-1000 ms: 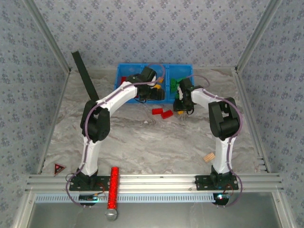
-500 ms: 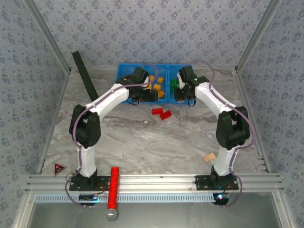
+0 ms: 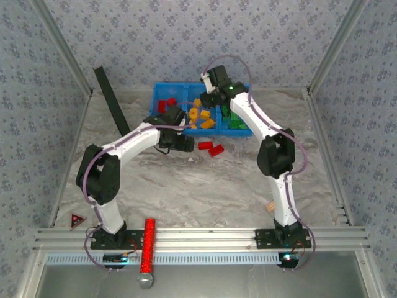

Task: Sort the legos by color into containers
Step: Place the lego in the container.

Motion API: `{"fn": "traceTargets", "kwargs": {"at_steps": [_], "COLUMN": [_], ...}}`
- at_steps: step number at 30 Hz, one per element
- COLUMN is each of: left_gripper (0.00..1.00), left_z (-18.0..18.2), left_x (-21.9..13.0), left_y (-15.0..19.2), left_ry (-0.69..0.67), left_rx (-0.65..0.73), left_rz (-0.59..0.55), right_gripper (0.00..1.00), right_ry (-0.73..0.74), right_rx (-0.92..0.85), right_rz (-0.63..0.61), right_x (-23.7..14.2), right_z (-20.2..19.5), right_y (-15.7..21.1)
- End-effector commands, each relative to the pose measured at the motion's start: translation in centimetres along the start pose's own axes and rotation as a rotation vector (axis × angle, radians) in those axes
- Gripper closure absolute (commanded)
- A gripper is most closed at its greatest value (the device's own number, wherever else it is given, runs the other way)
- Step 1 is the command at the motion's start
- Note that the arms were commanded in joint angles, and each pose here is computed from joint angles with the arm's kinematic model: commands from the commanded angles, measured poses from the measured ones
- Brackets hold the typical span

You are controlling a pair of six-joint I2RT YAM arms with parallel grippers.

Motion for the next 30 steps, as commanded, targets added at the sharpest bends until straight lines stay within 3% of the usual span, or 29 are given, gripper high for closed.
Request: {"fn": "traceTargets", "kwargs": {"at_steps": [1,11,16,22,30], "left_gripper": [0.15,0.15,0.15,0.15,0.15], "left_z": [-0.4,-1.5,-3.8,-5.5,-5.6], "left_x": [-1.7,-0.3,0.7,2.6,4.5], "left_y": [-0.9,0.6,0.4,-1.0,-3.8], "left_ry": [-0.003,0.029,0.03,0.018,-0.052], "left_rx": [0.021,-0.023,0.035,0.121,0.24], "left_rz": [-0.065,-0.029,-0.032,-0.048,-0.087], "right_gripper": [0.66,0.64,0.61,0.52,0.51], "right_ry": [0.0,-0.009,-0.011,-0.016,-0.036], "right_rx": [-0.054,-0.012,0.006,0.001,-0.014], "right_rz": [0.05,0.181,0.214,0.211,0.182], "right_x": [1.7,6.0,7.1,6.6,4.7], "right_z": [0.5,0.9,1.0,1.4,1.9], "right_y": [1.1,5.5,6.6,6.2,4.8]}}
Point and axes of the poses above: each hand's point on the last joint's axis, 136 mm out from that joint toward the fingers, its own x axis out along the fingers, its own z axis along the line the jaws close on, y = z × x, the point moved 1 cm from there along -x, back along the fingers, and after that the axes turned 9 degrees about x, right-handed, at the moved point
